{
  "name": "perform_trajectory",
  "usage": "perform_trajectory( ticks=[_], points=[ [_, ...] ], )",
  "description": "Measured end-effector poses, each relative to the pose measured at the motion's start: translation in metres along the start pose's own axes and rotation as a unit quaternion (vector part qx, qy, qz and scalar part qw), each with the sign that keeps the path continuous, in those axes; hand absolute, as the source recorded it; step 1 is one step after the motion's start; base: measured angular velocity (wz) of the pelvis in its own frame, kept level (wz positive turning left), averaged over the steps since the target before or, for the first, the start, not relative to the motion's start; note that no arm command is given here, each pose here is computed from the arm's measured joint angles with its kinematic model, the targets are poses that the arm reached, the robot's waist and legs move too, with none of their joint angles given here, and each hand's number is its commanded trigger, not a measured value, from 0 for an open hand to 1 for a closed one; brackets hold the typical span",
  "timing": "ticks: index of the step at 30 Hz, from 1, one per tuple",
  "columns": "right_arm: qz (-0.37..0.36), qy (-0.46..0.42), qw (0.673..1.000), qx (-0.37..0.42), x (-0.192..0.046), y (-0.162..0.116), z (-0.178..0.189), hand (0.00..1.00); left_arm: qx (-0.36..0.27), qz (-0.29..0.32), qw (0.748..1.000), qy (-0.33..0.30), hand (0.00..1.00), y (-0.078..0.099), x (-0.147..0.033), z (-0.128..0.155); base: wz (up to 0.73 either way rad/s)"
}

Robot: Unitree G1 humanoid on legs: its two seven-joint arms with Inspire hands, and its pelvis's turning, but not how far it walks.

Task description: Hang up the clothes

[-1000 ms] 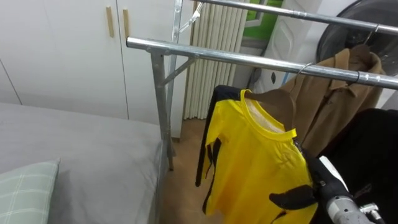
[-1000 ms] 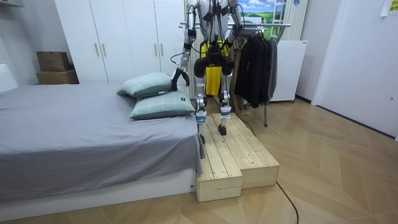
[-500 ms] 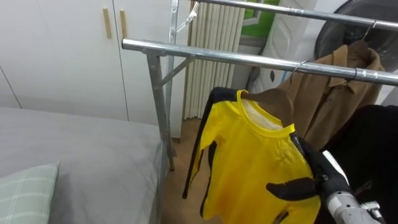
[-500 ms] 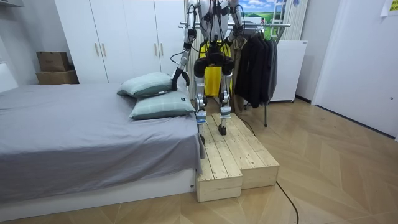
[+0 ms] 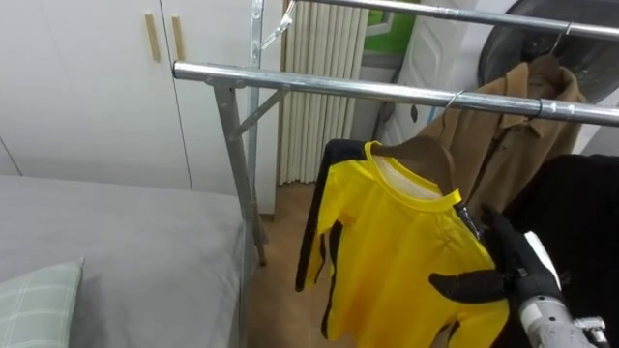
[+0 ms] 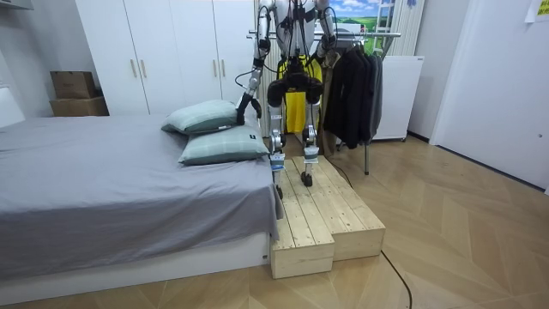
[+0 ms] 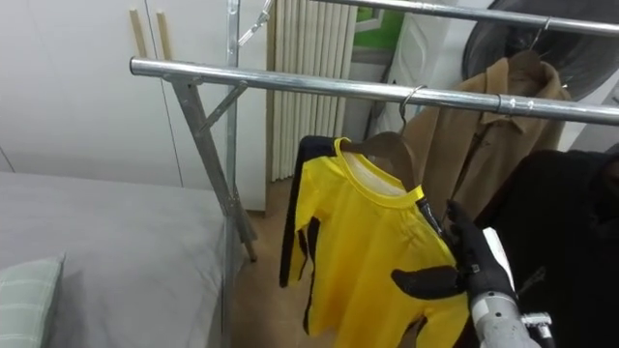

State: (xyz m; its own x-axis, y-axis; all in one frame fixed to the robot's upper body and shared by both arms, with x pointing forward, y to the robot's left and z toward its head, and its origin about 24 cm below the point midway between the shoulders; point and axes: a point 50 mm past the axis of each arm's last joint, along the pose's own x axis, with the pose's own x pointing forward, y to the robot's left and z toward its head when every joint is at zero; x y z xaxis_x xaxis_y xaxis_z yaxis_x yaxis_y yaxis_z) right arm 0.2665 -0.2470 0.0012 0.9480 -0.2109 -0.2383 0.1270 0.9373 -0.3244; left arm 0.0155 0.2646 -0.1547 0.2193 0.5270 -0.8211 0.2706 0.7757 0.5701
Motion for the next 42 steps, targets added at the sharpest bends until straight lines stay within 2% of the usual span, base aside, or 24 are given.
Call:
perform_trajectory(
  ticks=[7,21,26,36,42],
  points=[
    [-0.021,0.038,0.997,0.064,-0.016,-0.002,-0.025,0.00,-0.002,-0.003,1.000,0.001,0.00,-0.003,-0.001,0.000,-0.02],
    [-0.050,0.032,0.990,0.129,-0.016,-0.006,-0.024,0.00,-0.005,-0.012,1.000,0.001,0.00,-0.007,-0.002,-0.001,-0.01],
    [-0.065,0.054,0.977,0.197,-0.022,-0.011,-0.035,0.00,-0.006,-0.018,1.000,0.005,0.00,-0.008,-0.003,-0.004,0.00],
    [-0.091,0.134,0.966,0.199,-0.044,-0.015,-0.077,0.00,-0.014,-0.015,1.000,0.008,0.00,-0.006,-0.002,-0.006,-0.01],
    [-0.084,0.177,0.959,0.203,-0.061,-0.008,-0.100,0.00,-0.014,-0.016,1.000,0.013,0.00,-0.007,-0.003,-0.011,0.00]
  ],
)
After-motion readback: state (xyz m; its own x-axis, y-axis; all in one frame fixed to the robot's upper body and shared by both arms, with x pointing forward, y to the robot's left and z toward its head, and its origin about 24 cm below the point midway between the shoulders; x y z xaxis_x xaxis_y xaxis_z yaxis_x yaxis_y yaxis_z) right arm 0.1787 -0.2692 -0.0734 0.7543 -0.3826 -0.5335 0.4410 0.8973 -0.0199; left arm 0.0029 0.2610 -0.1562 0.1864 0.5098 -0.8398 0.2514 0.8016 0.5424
